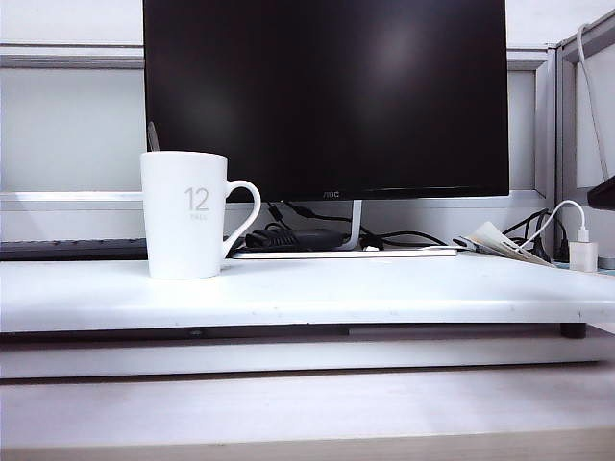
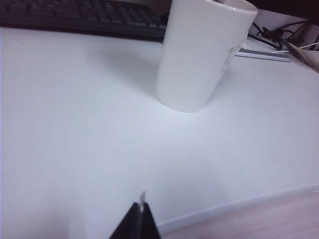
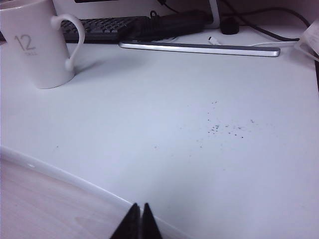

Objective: Pick up a spoon and stir the liquid in the cup.

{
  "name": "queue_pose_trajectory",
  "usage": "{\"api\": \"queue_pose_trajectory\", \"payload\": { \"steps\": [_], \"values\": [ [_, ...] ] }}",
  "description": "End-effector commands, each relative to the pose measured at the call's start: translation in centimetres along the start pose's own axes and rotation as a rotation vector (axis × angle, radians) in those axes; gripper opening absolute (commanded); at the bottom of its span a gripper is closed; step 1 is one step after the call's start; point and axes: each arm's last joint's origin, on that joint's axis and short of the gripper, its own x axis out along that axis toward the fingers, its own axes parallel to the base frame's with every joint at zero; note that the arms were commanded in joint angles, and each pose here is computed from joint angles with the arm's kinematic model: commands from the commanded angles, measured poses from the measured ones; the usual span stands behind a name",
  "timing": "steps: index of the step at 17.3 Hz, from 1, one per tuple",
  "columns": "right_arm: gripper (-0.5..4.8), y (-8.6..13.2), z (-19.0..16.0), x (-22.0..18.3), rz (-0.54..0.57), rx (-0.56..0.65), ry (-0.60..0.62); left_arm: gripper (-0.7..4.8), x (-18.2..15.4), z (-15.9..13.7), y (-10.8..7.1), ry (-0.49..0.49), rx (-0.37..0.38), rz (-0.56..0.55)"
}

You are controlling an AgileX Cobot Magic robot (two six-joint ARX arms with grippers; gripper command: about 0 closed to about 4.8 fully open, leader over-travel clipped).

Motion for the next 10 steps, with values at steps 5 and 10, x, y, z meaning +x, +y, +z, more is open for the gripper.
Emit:
{"api": "queue_pose_trajectory", "payload": {
  "steps": [5,10],
  "values": [
    [0.13,0.1,0.9,-1.0,-0.007,-0.021,-0.12,-0.05,-0.5,0.6,0.5,-0.084,-0.001,0.043],
    [0.13,-0.4,2.1,-2.0,-0.082,-0.054,-0.274,-0.05,-0.9,1.1,2.4,-0.141,-0.033,0.251]
  ]
}}
